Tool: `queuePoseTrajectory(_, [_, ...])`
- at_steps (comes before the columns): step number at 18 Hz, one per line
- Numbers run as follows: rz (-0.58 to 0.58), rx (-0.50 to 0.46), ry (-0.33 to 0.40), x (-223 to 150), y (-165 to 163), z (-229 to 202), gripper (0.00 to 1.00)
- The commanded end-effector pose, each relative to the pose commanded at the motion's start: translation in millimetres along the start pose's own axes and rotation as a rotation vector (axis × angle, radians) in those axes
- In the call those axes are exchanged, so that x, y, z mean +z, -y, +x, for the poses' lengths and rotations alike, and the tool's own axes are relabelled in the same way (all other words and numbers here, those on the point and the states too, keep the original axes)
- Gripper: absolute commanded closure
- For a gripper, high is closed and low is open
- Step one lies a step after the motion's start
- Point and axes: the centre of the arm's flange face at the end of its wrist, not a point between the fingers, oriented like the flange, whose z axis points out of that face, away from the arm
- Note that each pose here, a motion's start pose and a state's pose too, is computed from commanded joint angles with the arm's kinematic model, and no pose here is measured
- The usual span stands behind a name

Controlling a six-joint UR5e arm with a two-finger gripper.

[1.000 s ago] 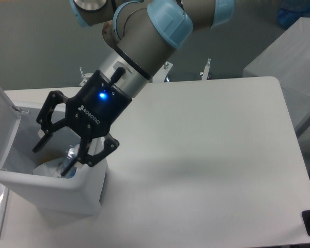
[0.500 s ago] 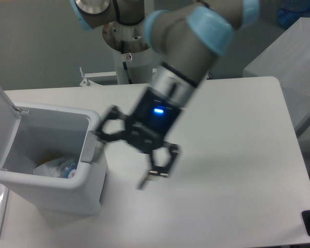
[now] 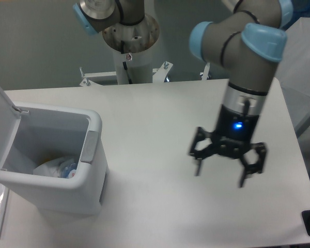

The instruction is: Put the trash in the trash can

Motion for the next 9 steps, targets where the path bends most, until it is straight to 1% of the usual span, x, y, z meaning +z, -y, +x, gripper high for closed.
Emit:
queuePoseTrajectory(1, [-0.015,-0.01,0.016,0,-8,-11,0.0])
queuePoseTrajectory(2, [-0.054,-0.016,0.027,10,-21,-20,0.0])
queuePoseTrajectory(3, [-0.12,0.008,0.045,24,-34,-29,0.0])
queuePoseTrajectory(5, [-0.252,0.066,0.138,17,-45,-52,0.0])
queuePoseTrajectory(6, [-0.298,0.089,0.14,18,-46,-55,0.0])
queuePoseTrajectory(7, [-0.319,0.111,0.112,20,-45,-52,0.0])
queuePoseTrajectory(9, [-0.33,0.135,0.096,18,-48,-53,0.0])
